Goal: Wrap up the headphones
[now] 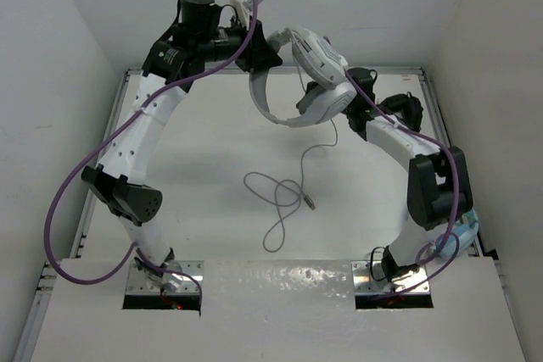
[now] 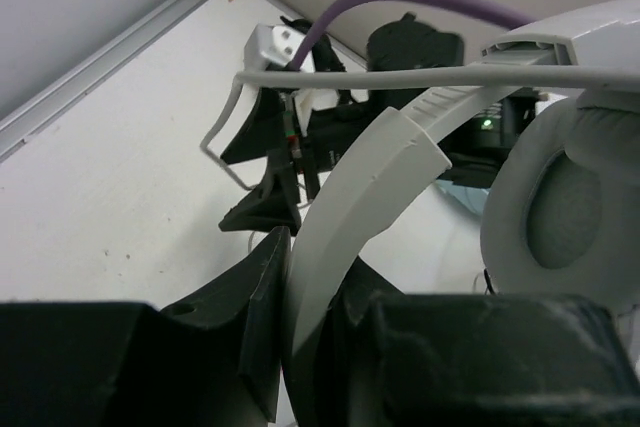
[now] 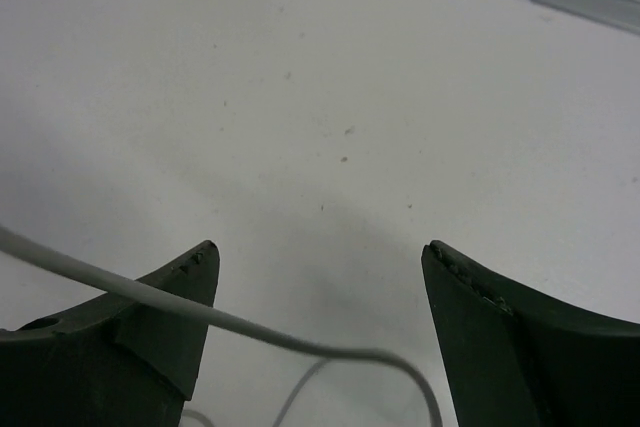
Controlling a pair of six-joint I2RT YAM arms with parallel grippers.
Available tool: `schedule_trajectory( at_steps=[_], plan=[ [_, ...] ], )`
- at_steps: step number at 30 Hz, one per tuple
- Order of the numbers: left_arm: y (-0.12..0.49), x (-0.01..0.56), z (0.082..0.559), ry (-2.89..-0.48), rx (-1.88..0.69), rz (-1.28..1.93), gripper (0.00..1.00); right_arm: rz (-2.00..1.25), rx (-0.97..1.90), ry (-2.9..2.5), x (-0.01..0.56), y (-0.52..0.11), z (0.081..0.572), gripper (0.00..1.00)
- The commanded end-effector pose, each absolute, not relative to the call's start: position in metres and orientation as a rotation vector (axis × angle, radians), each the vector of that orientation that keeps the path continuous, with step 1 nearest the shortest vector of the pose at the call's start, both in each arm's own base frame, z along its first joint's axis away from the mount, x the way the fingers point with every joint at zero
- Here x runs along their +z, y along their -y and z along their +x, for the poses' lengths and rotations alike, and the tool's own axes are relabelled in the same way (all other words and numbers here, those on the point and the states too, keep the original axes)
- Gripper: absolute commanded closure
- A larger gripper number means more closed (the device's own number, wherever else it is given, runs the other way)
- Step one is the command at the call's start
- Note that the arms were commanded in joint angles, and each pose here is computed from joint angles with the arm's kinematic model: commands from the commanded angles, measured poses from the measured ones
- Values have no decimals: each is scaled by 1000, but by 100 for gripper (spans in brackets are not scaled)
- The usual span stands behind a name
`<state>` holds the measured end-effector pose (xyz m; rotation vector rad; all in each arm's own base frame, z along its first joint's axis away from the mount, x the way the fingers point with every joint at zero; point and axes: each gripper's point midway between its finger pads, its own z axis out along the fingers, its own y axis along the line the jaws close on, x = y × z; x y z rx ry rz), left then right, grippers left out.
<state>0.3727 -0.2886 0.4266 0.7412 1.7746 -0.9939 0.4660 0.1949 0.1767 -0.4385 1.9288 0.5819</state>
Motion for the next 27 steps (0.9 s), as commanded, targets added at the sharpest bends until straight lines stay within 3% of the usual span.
schedule_trajectory(
  at_steps=[1, 10, 14, 18, 19, 21, 22, 27],
  plan=[
    [274, 491, 354, -1608, -986, 703, 100, -379, 575, -1893, 176, -195, 476, 19],
    [255, 507, 368, -1589, -919, 606, 100, -275, 492, -2037, 95, -175, 461, 20],
    [252, 510, 376, -1579, -910, 573, 100, -227, 449, -2094, 70, -167, 461, 27],
    [242, 510, 387, -1596, -879, 494, 100, -242, 474, -2164, 51, -170, 454, 51],
    [237, 507, 396, -1612, -855, 455, 100, -237, 483, -2170, 49, -171, 452, 67],
    [220, 495, 416, -1661, -796, 350, 100, -214, 525, -2178, 48, -174, 441, 84],
    [213, 491, 423, -1674, -770, 315, 100, -196, 546, -2185, 47, -175, 434, 100],
    [162, 476, 463, -1713, -557, 111, 100, -279, 580, -2148, 57, -197, 399, 100]
  ],
)
